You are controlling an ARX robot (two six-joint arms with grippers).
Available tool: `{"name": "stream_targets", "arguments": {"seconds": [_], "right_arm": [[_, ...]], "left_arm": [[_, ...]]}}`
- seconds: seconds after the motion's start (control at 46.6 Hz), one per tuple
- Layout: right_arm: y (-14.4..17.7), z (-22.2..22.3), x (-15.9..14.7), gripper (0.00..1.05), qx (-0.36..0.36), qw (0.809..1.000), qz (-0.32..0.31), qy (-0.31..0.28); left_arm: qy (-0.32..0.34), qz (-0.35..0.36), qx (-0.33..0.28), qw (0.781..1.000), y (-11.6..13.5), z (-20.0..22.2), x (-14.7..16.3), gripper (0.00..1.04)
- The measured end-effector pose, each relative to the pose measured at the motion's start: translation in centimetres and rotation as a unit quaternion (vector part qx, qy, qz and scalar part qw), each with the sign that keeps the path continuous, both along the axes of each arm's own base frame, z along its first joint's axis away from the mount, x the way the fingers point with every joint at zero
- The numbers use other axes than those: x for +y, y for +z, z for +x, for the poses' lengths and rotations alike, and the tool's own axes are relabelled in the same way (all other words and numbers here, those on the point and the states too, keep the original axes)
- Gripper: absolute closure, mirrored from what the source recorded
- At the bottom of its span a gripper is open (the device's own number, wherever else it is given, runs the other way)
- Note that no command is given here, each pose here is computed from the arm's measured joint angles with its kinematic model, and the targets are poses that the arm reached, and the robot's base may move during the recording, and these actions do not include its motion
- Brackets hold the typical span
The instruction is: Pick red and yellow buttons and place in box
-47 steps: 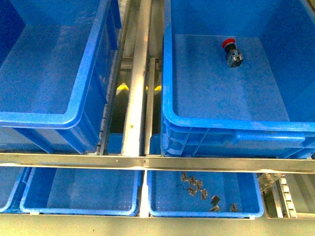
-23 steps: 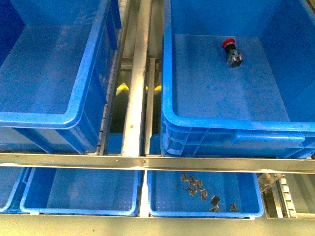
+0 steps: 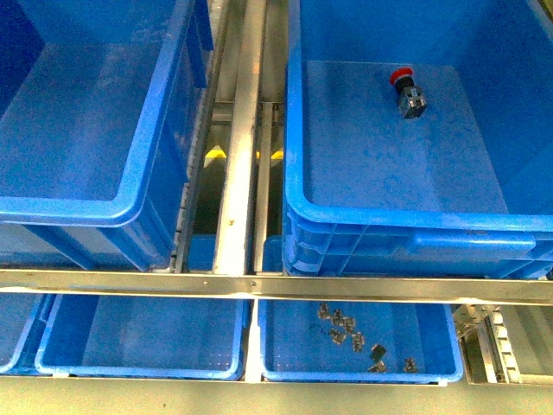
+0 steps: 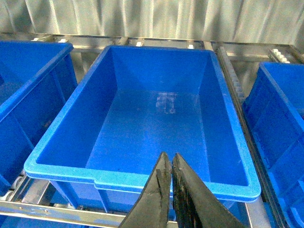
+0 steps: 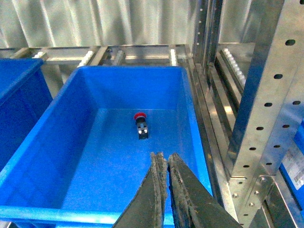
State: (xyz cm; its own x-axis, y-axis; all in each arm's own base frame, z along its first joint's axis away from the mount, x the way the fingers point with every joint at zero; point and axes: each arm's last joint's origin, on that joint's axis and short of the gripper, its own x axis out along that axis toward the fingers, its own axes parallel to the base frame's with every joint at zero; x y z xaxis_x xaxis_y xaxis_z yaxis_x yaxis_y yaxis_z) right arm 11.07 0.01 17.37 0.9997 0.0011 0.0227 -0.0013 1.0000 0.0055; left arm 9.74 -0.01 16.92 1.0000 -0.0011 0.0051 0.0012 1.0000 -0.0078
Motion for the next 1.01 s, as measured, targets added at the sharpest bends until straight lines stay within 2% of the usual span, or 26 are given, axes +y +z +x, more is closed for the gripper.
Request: {"name": "stream_targets", "arguments": {"seconds": [0.193, 0.494, 0.58, 0.773, 0.924, 1.009], "right_arm": [[-0.4, -0.9, 0.0, 1.01, 0.017, 1.0, 0.0, 0.001], [-0.3, -1.4, 0.0, 1.01, 0.002, 1.0, 0.0, 0.0], [-0.3, -1.4, 0.0, 0.82, 0.002, 1.0, -0.001, 0.0], [-0.3, -1.4, 0.0, 0.51, 0.002, 1.0, -0.001, 0.0], [-0.3, -1.4, 0.0, 0.16, 0.002, 1.0, -0.001, 0.0], [-0.3, -1.4, 0.0, 0.05, 0.002, 1.0, -0.001, 0.0]], "left_arm": [[0.0, 0.0, 0.0, 1.0, 0.0, 0.0, 0.0, 1.02], [0.0, 0.0, 0.0, 1.0, 0.0, 0.0, 0.0, 1.02], [0.0, 0.0, 0.0, 1.0, 0.0, 0.0, 0.0, 1.02], [0.0, 0.0, 0.0, 1.0, 0.0, 0.0, 0.0, 1.02], [0.0, 0.0, 0.0, 1.0, 0.0, 0.0, 0.0, 0.67], [0.0, 0.0, 0.0, 1.0, 0.0, 0.0, 0.0, 0.51]]}}
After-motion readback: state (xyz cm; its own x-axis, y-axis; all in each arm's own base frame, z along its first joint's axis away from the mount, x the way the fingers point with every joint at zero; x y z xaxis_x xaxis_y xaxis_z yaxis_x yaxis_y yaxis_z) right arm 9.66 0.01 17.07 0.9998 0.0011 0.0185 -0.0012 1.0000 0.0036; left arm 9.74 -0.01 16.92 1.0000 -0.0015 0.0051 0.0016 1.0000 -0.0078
